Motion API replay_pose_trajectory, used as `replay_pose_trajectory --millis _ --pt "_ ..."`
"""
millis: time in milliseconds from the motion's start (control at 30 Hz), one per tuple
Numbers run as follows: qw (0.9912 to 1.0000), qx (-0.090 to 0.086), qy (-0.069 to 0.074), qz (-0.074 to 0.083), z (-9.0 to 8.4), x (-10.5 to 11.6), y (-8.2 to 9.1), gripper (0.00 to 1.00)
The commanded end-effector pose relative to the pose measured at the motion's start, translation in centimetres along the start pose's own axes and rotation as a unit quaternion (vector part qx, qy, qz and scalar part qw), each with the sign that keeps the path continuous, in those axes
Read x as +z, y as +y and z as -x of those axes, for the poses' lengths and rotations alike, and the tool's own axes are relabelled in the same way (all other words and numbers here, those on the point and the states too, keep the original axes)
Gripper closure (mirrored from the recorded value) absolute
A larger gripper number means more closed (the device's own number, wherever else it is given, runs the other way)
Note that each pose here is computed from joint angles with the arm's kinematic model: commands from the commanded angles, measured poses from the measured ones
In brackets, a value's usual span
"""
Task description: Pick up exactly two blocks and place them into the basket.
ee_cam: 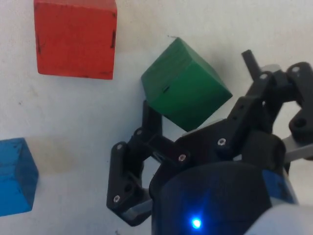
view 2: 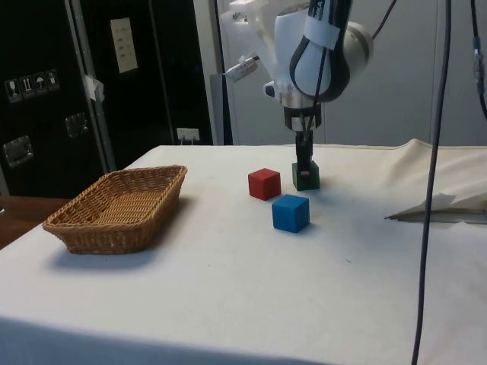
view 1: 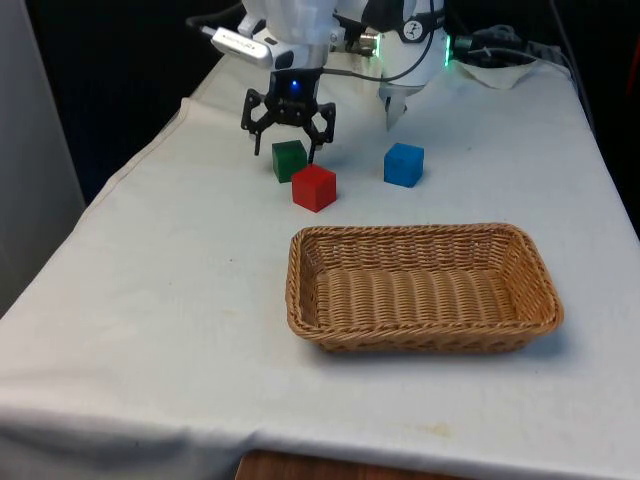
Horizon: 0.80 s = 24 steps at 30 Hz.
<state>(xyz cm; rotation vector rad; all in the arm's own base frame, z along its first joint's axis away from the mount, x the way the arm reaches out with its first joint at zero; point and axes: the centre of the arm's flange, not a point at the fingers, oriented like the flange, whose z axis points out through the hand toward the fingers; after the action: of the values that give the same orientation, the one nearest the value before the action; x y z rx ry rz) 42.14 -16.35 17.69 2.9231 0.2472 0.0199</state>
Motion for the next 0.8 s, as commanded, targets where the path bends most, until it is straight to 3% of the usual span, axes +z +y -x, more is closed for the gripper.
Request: replay_pose_trajectory --millis 0,33,67,100,133,233,633,767 --pt "0.99999 -0.001 0.004 -0.004 0.0 -0.1 -0.2 0.22" --pt "1.00000 0.000 0.000 0.000 0.0 0.0 0.0 0.33" --pt "0.99999 -0.001 0.004 -0.003 0.0 -0.1 -0.2 0.33" --pt "0.99999 0.000 0.003 -0.003 0.0 -0.1 -0.2 0.44" --pt "0.99999 0.000 0.002 -0.003 0.0 0.0 -0.2 0.66" --pt "0.99999 0.000 0.002 -0.003 0.0 0.0 -0.2 0.95" --pt "1.00000 0.001 0.001 0.000 -0.1 -0.1 0.0 0.95" --pt "0.99994 0.003 0.008 -0.006 -0.3 -1.6 0.7 0.95"
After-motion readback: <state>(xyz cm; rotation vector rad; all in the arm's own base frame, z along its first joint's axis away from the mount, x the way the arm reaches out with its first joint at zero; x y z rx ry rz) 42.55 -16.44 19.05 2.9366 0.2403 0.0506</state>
